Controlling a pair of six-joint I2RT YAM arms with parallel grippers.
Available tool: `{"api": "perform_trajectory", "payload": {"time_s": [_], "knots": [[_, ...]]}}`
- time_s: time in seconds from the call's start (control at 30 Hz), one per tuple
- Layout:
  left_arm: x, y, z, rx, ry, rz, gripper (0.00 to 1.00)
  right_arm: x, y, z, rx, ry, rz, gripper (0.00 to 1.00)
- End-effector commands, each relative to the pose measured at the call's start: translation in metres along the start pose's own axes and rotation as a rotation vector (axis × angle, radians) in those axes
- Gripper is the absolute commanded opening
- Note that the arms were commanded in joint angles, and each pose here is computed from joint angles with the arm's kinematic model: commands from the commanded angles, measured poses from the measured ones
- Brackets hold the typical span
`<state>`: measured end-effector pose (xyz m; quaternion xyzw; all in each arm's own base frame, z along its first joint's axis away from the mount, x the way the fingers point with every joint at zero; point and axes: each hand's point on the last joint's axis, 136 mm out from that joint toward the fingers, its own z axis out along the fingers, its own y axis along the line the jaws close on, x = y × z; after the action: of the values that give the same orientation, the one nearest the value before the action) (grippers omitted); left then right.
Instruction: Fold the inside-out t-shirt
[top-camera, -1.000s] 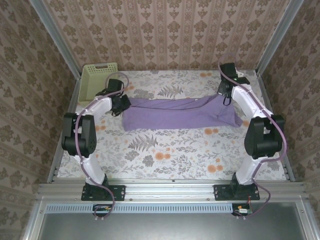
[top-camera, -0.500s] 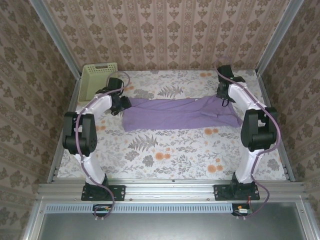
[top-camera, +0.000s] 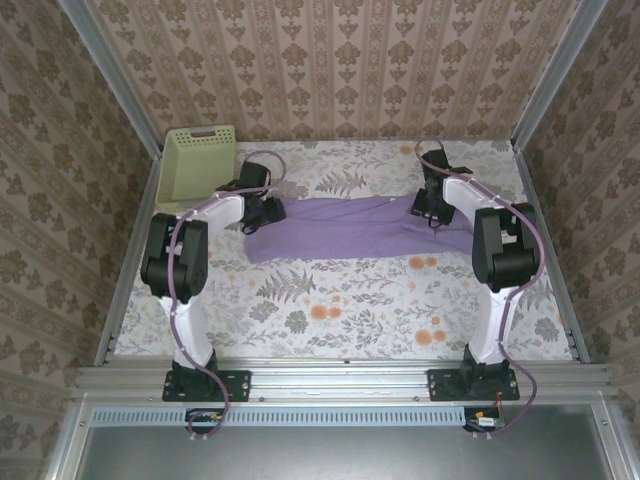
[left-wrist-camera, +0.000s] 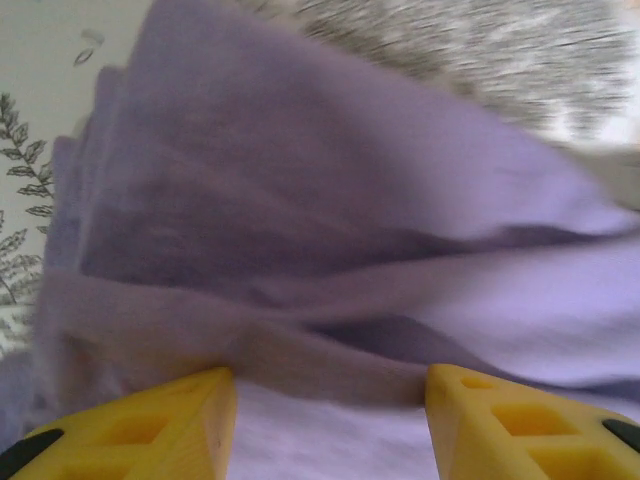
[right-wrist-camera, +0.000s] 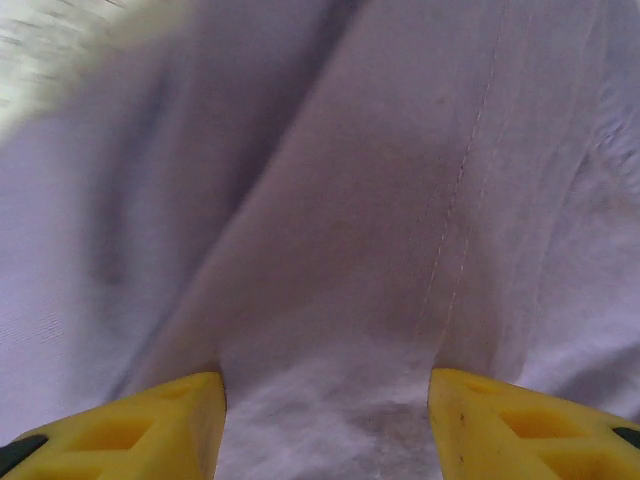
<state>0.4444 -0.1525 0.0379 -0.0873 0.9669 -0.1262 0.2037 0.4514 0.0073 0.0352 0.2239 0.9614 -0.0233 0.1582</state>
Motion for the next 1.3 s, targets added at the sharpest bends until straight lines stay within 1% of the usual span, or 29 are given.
{"api": "perform_trajectory", "payload": {"time_s": [0.0, 0.03, 0.1, 0.17, 0.23, 0.3, 0.37, 0.47, 0.57, 0.67, 0.8, 1.03, 1.27], "knots": [[-0.022, 0.003, 0.006, 0.028, -0.024, -0.004, 0.53, -0.007, -0.023, 0.017, 0.033, 0.042, 0.103, 0.58], [-0.021, 0.007, 0.009, 0.018, -0.016, -0.006, 0.54, -0.009, -0.029, 0.021, 0.044, 0.045, 0.119, 0.58], [-0.02, 0.013, 0.012, 0.004, -0.005, -0.007, 0.55, -0.012, -0.036, 0.032, -0.005, 0.085, 0.18, 0.58], [-0.021, 0.015, 0.008, -0.006, -0.004, -0.007, 0.58, -0.022, -0.045, 0.031, 0.002, 0.07, 0.194, 0.6], [-0.024, 0.017, -0.004, -0.024, -0.014, 0.004, 0.61, -0.034, -0.054, 0.018, 0.038, 0.034, 0.177, 0.66], [-0.026, 0.016, -0.021, -0.032, -0.029, 0.007, 0.63, -0.04, -0.055, 0.003, 0.026, 0.01, 0.158, 0.72], [-0.022, 0.009, -0.041, -0.011, -0.05, 0.008, 0.66, -0.04, -0.055, -0.015, 0.004, -0.008, 0.145, 0.76], [0.003, -0.006, -0.066, 0.024, -0.074, 0.028, 0.67, -0.027, -0.058, -0.039, -0.033, -0.032, 0.149, 0.77], [0.04, -0.009, -0.075, 0.005, -0.062, 0.045, 0.66, -0.005, -0.068, -0.051, -0.032, -0.045, 0.153, 0.77], [0.072, 0.002, -0.071, -0.044, -0.033, 0.047, 0.64, 0.015, -0.075, -0.055, -0.039, -0.04, 0.17, 0.77], [0.096, 0.013, -0.054, -0.043, 0.01, 0.027, 0.57, 0.037, -0.079, -0.049, -0.045, -0.019, 0.191, 0.77], [0.106, 0.008, -0.026, 0.002, 0.048, 0.042, 0.47, 0.049, -0.092, -0.021, -0.026, 0.05, 0.255, 0.77], [0.099, 0.007, -0.014, 0.009, 0.04, 0.072, 0.32, 0.044, -0.106, -0.004, 0.039, 0.063, 0.282, 0.77]]}}
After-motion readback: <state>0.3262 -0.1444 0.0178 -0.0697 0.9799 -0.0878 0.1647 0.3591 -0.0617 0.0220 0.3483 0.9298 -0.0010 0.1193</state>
